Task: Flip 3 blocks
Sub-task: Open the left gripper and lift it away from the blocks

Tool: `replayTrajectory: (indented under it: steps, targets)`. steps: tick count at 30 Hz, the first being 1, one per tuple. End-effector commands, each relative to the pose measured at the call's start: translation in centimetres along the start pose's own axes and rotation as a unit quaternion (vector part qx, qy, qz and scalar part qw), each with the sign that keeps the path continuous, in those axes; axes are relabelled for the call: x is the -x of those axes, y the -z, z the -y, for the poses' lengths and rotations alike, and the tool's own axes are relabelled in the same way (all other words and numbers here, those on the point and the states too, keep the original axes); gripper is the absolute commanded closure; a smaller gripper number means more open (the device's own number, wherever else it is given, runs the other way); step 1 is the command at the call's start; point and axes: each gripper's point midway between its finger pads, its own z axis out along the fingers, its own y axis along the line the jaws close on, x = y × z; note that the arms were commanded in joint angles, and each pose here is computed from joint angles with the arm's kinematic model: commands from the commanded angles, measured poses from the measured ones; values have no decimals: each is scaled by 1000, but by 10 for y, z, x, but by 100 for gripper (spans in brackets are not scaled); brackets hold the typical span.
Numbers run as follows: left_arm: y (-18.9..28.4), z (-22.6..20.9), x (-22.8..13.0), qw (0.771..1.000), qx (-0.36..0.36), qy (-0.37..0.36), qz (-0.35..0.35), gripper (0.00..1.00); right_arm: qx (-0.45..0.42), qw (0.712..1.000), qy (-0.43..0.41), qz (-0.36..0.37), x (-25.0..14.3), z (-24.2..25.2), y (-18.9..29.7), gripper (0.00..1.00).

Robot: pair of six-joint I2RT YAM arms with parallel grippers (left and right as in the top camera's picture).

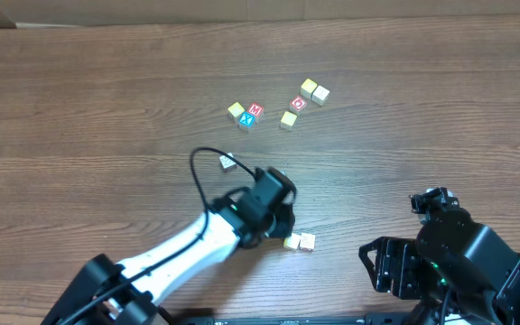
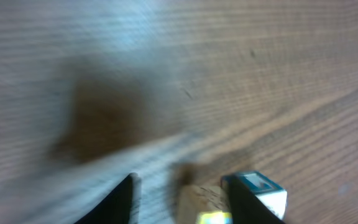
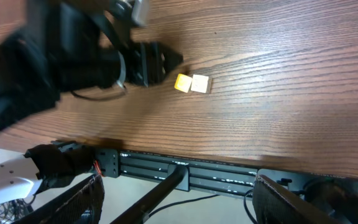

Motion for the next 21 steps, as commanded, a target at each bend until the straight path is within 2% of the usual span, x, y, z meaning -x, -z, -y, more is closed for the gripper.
replayTrajectory:
  steps: [1, 2, 4, 6, 8, 10, 15, 21]
  targets:
    - [33, 3, 58, 997, -17, -39, 65, 23, 10, 1000, 3, 6, 2, -4, 4, 23]
    - [39, -1, 69, 997, -12, -35, 72, 18, 10, 1000, 4, 6, 2, -4, 4, 22]
    - [49, -11, 86, 996, -1, -23, 80, 18, 12, 1000, 16, 7, 2, -5, 4, 22]
    - [56, -23, 100, 996, 14, -1, 85, 21, 13, 1000, 23, 8, 3, -5, 4, 22]
    - [60, -51, 112, 993, 53, 66, 87, 31, 13, 999, 29, 8, 3, -5, 4, 21]
    - [58, -71, 113, 986, 75, 130, 80, 36, 13, 999, 30, 7, 3, -5, 4, 19]
    - [40, -109, 103, 961, 110, 249, 46, 36, 20, 999, 42, -3, -1, -8, 4, 18]
    - [1, -123, 93, 955, 108, 276, 0, 38, 26, 998, 55, -10, -4, -9, 4, 18]
